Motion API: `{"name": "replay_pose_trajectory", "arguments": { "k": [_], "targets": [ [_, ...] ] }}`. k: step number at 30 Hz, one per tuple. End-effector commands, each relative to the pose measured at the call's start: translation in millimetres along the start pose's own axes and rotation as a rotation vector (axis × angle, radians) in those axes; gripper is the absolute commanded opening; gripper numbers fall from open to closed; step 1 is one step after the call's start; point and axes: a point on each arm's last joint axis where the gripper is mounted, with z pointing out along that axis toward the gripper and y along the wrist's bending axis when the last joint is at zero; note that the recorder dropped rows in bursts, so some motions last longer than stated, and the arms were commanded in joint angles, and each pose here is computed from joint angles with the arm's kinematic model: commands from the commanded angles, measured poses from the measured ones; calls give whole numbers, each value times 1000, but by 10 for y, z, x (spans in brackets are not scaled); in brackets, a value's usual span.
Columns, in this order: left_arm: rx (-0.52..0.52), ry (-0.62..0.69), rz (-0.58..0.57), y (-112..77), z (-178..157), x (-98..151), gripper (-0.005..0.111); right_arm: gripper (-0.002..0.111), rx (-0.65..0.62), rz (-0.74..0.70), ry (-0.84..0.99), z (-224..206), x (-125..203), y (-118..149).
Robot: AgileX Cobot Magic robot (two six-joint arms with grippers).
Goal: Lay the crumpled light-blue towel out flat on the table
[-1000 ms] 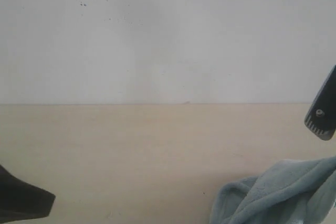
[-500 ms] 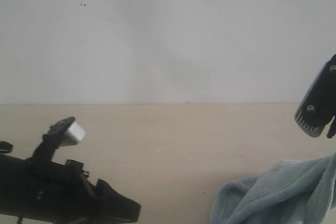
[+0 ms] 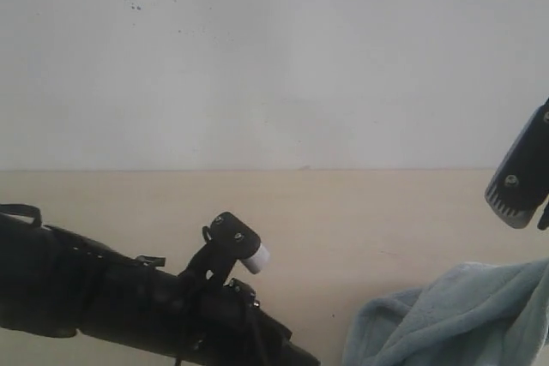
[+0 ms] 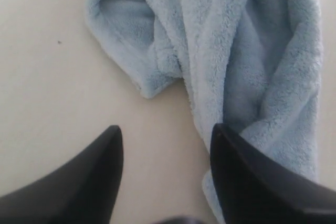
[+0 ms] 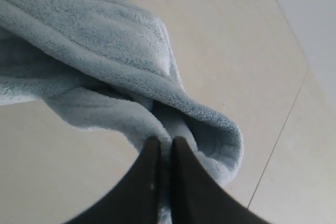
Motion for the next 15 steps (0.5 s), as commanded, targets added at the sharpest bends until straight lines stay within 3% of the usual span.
{"name": "replay_pose_trajectory", "arguments": {
  "k": [1,9,15],
  "targets": [
    [20,-11,38,-46,173,-119,50,0,-4,11,-10,-16,5,-6],
    [46,-2,111,-102,423,-188,50,0,-3,11,-12,-16,3,-6],
    [66,36,114,-124,586,-101,50,0,-4,11,-22,-17,-7,-6]
  ]
}}
